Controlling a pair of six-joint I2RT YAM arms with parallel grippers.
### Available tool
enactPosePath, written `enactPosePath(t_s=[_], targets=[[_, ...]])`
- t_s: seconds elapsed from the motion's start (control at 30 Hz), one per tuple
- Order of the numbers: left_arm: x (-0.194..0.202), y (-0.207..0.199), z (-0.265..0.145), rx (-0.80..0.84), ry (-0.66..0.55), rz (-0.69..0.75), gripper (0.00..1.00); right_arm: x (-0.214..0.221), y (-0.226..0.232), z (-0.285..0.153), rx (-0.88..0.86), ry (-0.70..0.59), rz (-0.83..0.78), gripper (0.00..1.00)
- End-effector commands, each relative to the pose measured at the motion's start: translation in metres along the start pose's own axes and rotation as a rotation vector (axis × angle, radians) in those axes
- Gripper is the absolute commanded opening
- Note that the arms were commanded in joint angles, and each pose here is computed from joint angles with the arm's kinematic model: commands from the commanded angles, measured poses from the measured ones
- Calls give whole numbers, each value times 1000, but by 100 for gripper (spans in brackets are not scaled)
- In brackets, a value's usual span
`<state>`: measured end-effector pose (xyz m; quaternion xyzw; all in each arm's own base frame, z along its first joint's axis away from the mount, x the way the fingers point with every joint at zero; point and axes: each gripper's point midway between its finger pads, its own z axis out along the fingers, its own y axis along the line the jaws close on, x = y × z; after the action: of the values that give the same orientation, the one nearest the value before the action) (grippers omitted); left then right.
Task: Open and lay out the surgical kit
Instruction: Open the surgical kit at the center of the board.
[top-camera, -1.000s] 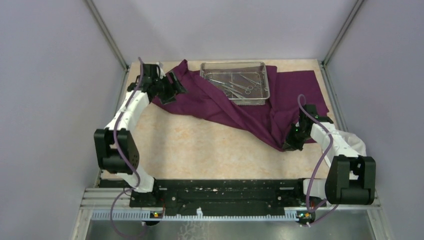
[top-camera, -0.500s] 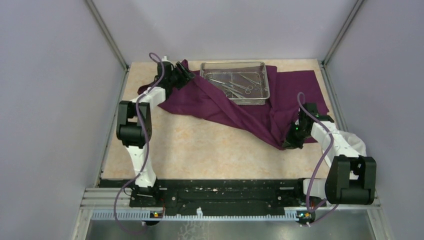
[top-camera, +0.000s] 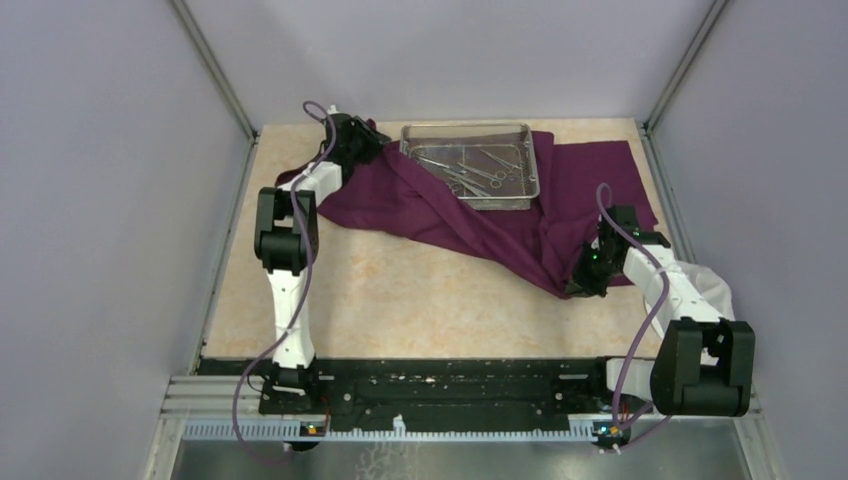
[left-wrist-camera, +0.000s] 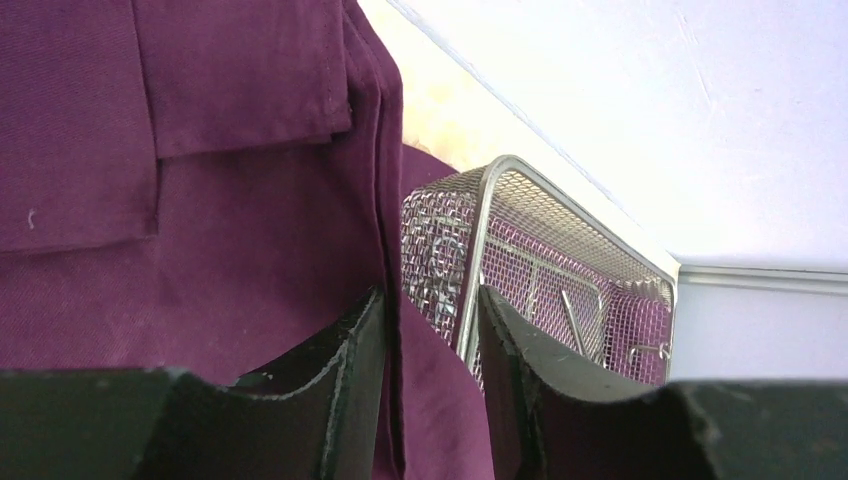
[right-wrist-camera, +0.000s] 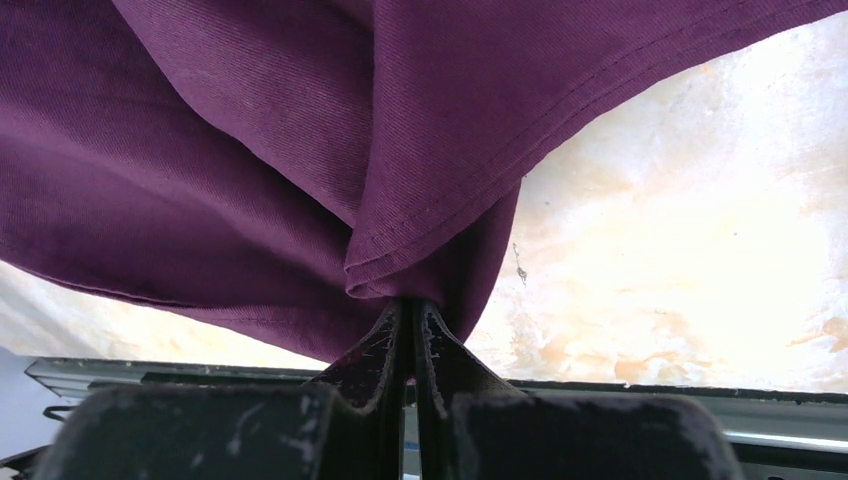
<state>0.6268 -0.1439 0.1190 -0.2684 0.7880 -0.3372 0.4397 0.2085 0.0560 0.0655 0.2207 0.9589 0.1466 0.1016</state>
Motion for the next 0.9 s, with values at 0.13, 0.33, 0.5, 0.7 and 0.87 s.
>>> enactPosePath(t_s=[0.13,0.33,0.5,0.7,0.87], targets=[[-11,-9,15,24,-4,-26,46,-12,7,-13,-14,-52,-24,0],[-15,-3,19,18,-11,-23,31,-13,9,-16,-18,-52,-30,0],[-40,-16,-13,-47,13,136,0,-11,1,-24,38,-46,-38,0],[-66,1,-138,-301,-83,348,0,-5,-17,-42,148,-38,-35,0],[-47,36,-250,-498,-103,334,0,6,-20,-50,181,38,-33,0]])
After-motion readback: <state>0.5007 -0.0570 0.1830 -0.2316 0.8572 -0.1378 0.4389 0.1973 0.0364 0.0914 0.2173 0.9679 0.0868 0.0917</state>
